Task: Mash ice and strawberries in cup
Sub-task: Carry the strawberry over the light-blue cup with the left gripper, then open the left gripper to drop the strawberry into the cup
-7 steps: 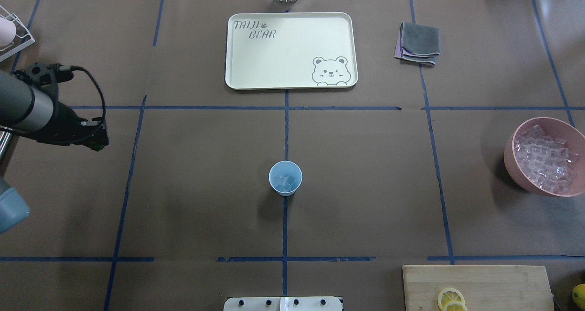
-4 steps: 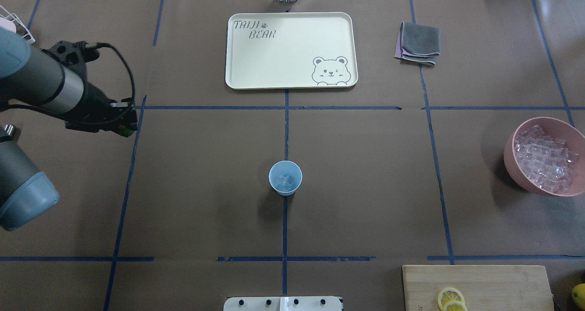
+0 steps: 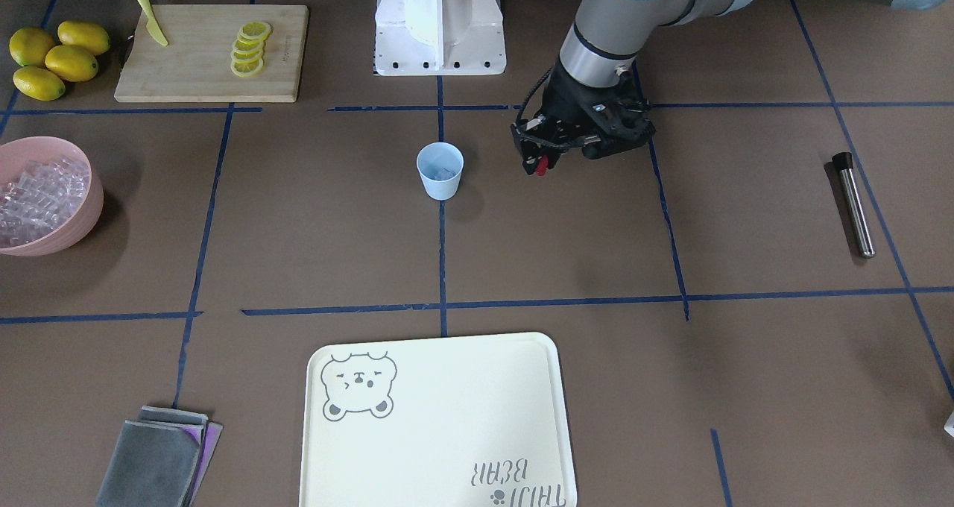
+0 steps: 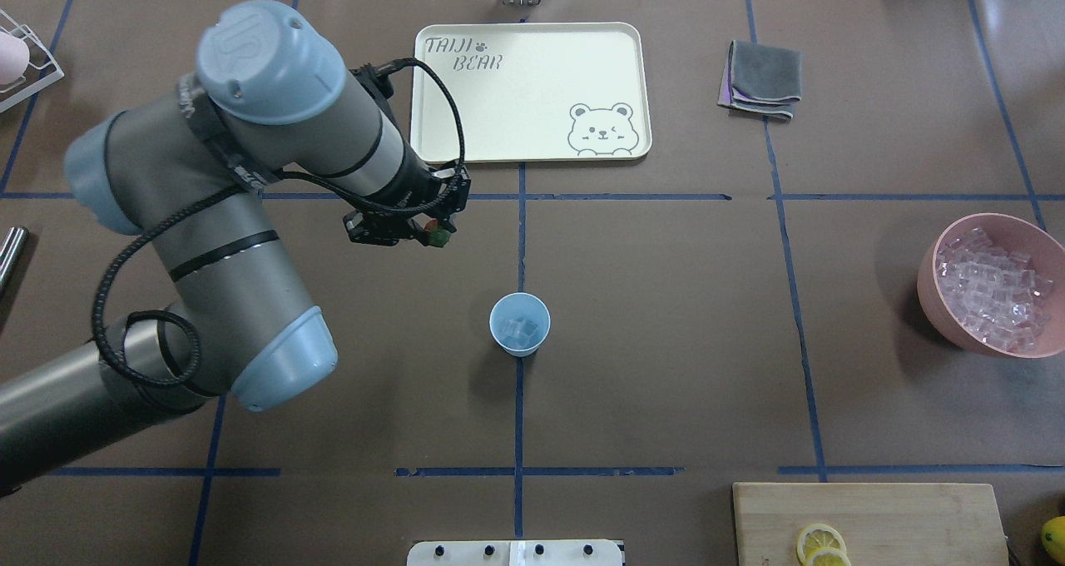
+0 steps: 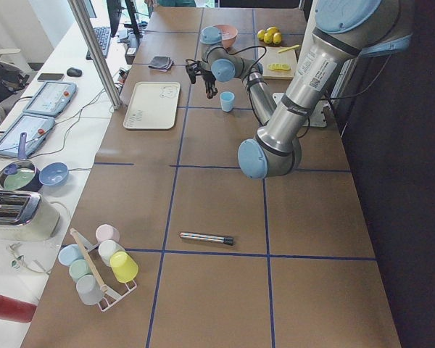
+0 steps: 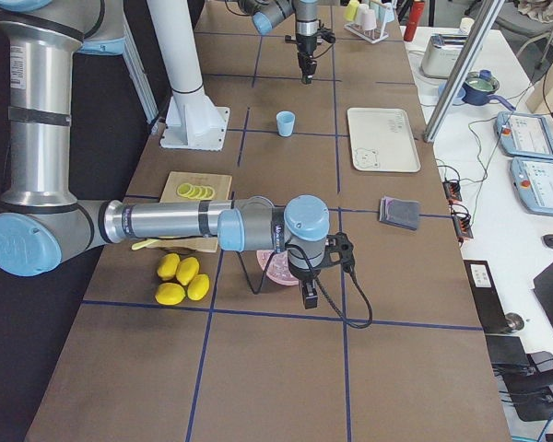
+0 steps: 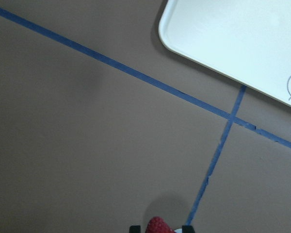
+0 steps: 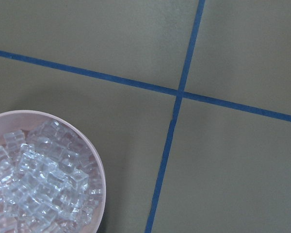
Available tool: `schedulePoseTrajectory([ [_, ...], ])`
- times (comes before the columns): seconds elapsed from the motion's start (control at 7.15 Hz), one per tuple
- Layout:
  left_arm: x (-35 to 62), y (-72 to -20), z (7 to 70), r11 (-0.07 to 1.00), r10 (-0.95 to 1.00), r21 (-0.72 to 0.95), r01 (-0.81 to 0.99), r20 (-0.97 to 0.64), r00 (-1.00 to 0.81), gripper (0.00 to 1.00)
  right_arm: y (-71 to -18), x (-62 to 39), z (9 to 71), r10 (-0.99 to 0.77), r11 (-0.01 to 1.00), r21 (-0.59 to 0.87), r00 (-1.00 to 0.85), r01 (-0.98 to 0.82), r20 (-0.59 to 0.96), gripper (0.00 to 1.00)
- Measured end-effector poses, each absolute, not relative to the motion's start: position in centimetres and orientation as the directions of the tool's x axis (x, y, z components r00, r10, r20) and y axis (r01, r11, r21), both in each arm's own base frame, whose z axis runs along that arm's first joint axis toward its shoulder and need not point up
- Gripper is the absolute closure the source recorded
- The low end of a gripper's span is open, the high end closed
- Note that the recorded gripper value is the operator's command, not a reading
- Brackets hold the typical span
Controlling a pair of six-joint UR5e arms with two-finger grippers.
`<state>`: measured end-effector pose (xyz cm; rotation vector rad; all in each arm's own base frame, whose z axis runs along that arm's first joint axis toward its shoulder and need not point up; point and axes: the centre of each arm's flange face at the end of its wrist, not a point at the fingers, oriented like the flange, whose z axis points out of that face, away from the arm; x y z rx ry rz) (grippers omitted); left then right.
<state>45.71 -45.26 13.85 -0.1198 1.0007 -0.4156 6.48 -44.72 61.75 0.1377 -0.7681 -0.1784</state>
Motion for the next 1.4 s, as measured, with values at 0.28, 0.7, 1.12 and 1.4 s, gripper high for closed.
schedulePoseTrajectory([
  [0.28,51.5,-42.5,13.0,0.917,-0.389,-0.282,0.284,-0.791,0.472,1.0,-43.7,6.6,62.7,-0.207,0.977,0.185,0.717,0.11,0.666,0.01],
  [0.7,55.7,-39.8,13.4,0.922,-0.38,-0.276,0.273,-0.784,0.491,1.0,-43.5,6.6,63.0,-0.2,0.978,0.18,0.719,0.106,0.666,0.01],
  [1.12,56.6,-39.0,13.5,0.925,-0.374,-0.276,0.261,-0.782,0.499,0.26,-43.5,6.6,62.9,-0.198,0.978,0.179,0.719,0.103,0.666,0.01],
  [1.4,56.7,-38.9,13.5,0.928,-0.366,-0.269,0.256,-0.784,0.501,0.08,-43.6,6.6,62.8,-0.2,0.978,0.182,0.719,0.103,0.666,0.01],
])
